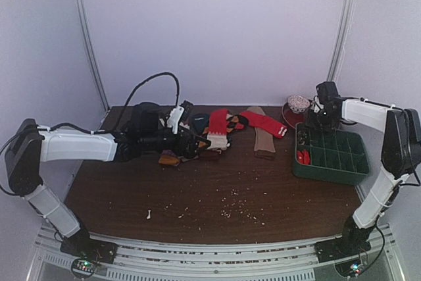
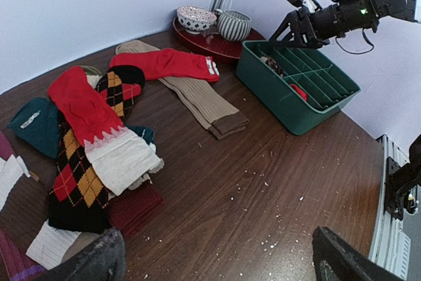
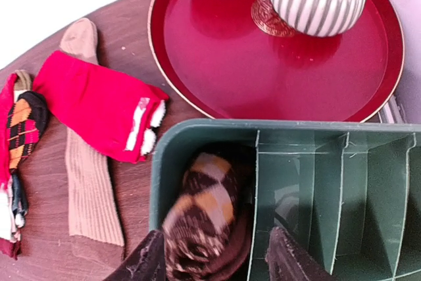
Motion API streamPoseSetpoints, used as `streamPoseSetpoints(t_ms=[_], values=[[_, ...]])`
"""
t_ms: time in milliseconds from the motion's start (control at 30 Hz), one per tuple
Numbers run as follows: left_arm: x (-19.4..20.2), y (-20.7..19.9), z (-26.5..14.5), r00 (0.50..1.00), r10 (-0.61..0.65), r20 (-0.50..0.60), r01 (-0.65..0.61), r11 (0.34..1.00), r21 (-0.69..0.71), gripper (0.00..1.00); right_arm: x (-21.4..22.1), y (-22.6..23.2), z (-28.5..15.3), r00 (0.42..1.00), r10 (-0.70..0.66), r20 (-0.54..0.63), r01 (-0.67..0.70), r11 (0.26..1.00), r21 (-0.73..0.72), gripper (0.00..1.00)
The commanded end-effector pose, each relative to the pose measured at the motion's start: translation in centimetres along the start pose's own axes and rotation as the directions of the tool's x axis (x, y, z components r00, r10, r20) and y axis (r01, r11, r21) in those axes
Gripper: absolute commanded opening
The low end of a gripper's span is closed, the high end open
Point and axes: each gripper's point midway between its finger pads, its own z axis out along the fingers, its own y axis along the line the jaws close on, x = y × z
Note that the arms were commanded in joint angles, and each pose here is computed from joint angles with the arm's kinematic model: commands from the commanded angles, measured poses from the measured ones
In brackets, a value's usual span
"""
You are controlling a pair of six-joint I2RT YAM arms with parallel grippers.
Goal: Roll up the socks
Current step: Place a pair of socks in the storage box, then adjust the pair of socks at the center of the board.
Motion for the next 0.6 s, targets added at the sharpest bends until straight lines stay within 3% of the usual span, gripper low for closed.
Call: streamPoseSetpoints(t_ms=[0,67,200,400,567], values=[[-1.4,0.2,0.1,1.0,0.01,0.024,-0.01,1.0,-0.019,0.98,0.8,0.3,-0.7,0.999,-0.021,-0.04,0.02,0.999,-0.032,0.56],[-1.3,0.2,0.1,1.0,0.008,0.021,-0.008,1.0,-0.02,0.98,1.2,0.5,-0.7,0.999,-0.024,-0.044,0.022,0.999,-0.05,0.52],[-1.0,0.4,0.0,1.0,0.001,0.017,-0.001,1.0,-0.03,0.98,1.6,0.9,0.1,1.0,-0.017,-0.027,0.014,0.996,-0.085,0.3],[-0.4,0.6,0.3,1.0,-0.007,-0.003,0.007,0.999,-0.031,0.98,2.0,1.1,1.7,1.0,-0.019,-0.004,0.018,0.994,-0.105,0.21],[0.0,0.8,0.5,1.0,-0.006,-0.013,0.006,0.999,-0.035,0.98,1.1,1.1,1.0,0.999,0.001,0.052,0.005,0.994,-0.112,0.2]])
